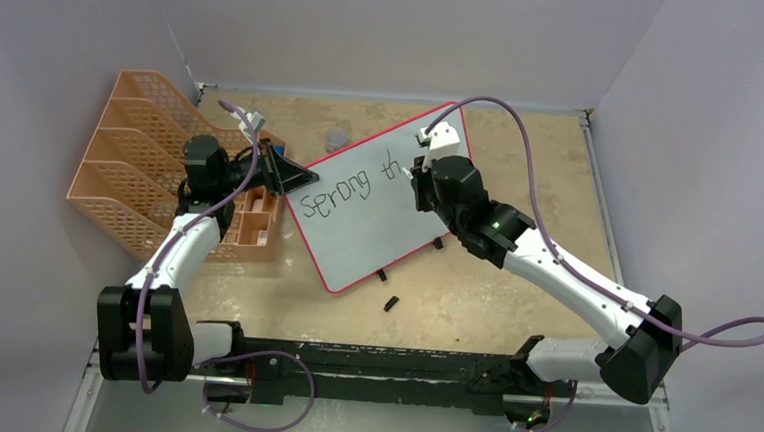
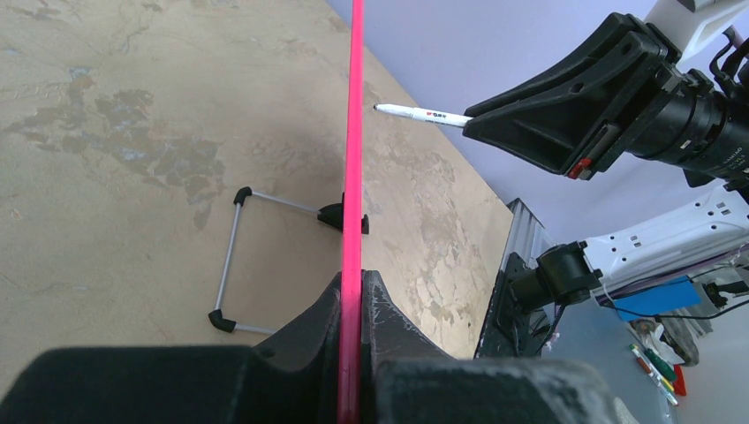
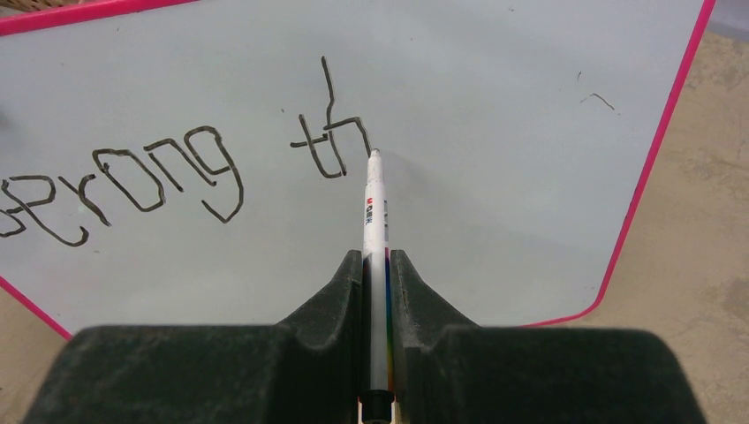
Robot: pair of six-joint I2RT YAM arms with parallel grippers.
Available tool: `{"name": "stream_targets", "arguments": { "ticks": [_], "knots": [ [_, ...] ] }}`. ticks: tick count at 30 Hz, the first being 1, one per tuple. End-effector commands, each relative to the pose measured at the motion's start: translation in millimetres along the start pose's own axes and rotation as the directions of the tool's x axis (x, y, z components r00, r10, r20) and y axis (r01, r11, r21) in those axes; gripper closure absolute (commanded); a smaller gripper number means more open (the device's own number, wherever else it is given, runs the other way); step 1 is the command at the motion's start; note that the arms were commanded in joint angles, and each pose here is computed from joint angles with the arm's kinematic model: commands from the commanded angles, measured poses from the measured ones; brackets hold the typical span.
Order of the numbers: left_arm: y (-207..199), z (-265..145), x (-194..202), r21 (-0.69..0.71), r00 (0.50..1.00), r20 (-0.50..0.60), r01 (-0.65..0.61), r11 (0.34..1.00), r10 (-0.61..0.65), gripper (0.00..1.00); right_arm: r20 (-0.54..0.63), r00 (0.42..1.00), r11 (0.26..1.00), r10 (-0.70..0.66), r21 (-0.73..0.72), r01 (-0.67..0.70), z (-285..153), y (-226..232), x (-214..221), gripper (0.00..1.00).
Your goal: Write a sentence on the whiteboard
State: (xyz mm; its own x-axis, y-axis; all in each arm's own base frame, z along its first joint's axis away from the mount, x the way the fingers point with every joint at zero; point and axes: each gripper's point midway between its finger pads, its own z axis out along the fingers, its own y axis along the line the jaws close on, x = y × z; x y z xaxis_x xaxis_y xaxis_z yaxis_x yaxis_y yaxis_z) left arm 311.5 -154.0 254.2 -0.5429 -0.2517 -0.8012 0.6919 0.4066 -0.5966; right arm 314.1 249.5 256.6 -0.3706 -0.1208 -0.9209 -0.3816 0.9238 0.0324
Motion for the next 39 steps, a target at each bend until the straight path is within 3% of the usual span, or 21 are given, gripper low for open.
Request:
{"name": "stream_targets", "arguments": {
  "ticks": [1, 24, 39],
  "knots": [
    [-10, 4, 6, 0.054, 0.999, -0.039, -0.033, 0.998, 0.035, 1.00, 0.101, 0.995, 1.000, 0.019, 0.009, -0.020, -2, -1, -33, 1.00],
    [-10, 4, 6, 0.058, 0.999, -0.041, -0.033, 0.998, 0.035, 1.00, 0.121, 0.993, 1.000, 0.010, -0.005, -0.009, 11, 1, -43, 1.00],
    [-10, 4, 6, 0.060, 0.999, -0.042, -0.031, 0.998, 0.033, 1.00, 0.046, 0.999, 1.000, 0.002, 0.013, -0.003, 11, -7, -20, 1.00]
  ]
}}
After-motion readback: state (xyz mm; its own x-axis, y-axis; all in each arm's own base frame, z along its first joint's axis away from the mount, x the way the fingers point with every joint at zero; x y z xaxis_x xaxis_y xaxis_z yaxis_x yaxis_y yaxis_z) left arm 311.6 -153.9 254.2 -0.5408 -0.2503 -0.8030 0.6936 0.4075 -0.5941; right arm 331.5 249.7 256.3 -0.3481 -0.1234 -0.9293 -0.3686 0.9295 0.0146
